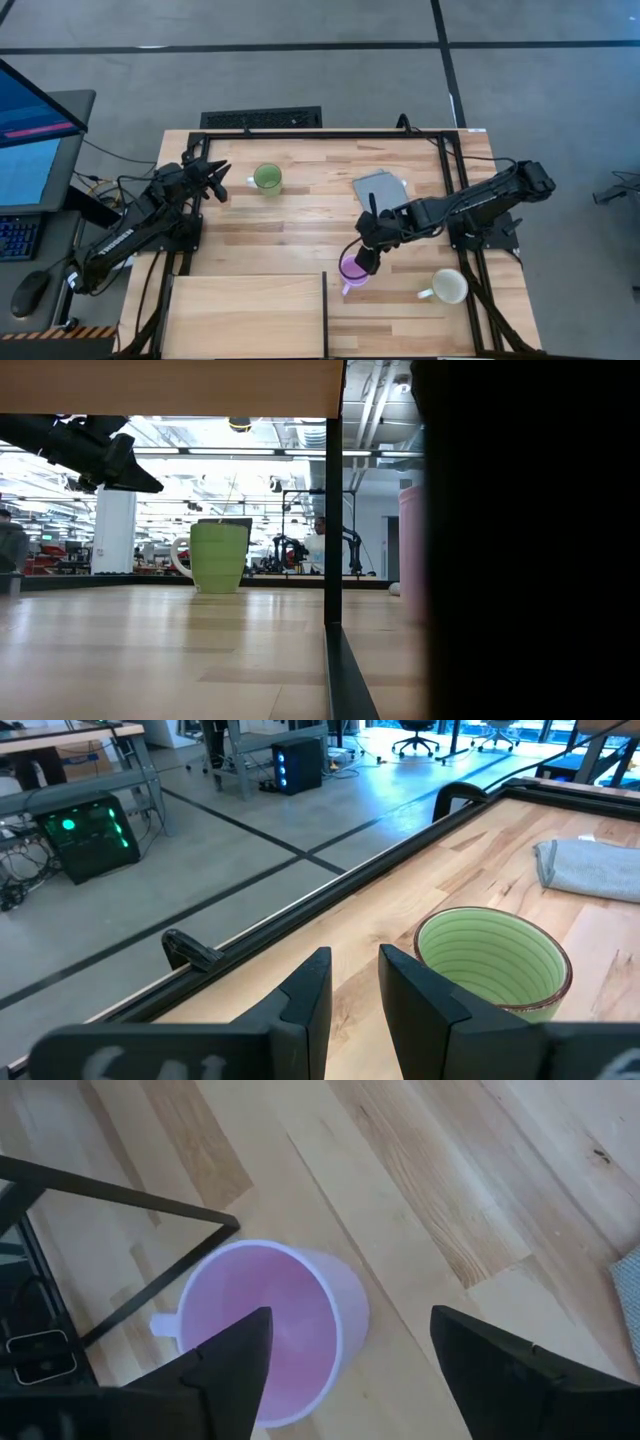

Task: Stack small to large cups/mugs on shelf
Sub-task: Put the purple mug on the shelf

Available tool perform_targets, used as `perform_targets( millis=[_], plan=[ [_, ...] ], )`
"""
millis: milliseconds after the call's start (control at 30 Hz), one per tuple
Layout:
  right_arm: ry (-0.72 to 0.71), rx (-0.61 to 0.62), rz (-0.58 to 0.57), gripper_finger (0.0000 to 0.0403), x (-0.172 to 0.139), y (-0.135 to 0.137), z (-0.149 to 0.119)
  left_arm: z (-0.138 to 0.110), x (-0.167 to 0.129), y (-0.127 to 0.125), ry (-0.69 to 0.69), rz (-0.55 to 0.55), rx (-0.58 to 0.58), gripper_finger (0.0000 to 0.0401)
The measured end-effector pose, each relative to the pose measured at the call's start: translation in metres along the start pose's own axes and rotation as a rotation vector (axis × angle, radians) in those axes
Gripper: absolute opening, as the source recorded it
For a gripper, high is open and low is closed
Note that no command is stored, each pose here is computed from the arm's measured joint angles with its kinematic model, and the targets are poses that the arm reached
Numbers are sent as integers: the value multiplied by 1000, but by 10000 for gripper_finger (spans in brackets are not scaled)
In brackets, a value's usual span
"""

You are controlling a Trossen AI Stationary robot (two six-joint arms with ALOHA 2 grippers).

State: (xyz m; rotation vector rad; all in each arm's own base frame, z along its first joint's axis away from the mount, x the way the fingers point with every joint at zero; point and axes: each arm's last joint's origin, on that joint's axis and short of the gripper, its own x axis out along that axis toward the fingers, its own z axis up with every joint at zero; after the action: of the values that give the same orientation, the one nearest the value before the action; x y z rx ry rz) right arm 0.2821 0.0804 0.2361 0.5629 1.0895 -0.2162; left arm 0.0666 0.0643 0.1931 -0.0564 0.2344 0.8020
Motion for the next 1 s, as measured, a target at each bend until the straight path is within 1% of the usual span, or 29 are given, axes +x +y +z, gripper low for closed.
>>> perform_targets(
  millis=[333, 500, 633, 800, 1000],
  plan=[
    [2, -19, 7, 296, 0, 5, -5, -1, 0, 0, 12, 0, 1, 78],
    [-32, -41, -18, 296, -1, 9, -9, -2, 0, 0, 18, 0, 1, 78],
    [-35, -46, -16, 296, -1, 10, -10, -2, 0, 0, 18, 0, 1, 78],
    [-58, -17, -33, 296, 1, 9, -10, -2, 0, 0, 23, 0, 2, 78],
    [-44, 21, -35, 296, 3, 7, -12, -2, 0, 0, 23, 0, 2, 78]
  ],
)
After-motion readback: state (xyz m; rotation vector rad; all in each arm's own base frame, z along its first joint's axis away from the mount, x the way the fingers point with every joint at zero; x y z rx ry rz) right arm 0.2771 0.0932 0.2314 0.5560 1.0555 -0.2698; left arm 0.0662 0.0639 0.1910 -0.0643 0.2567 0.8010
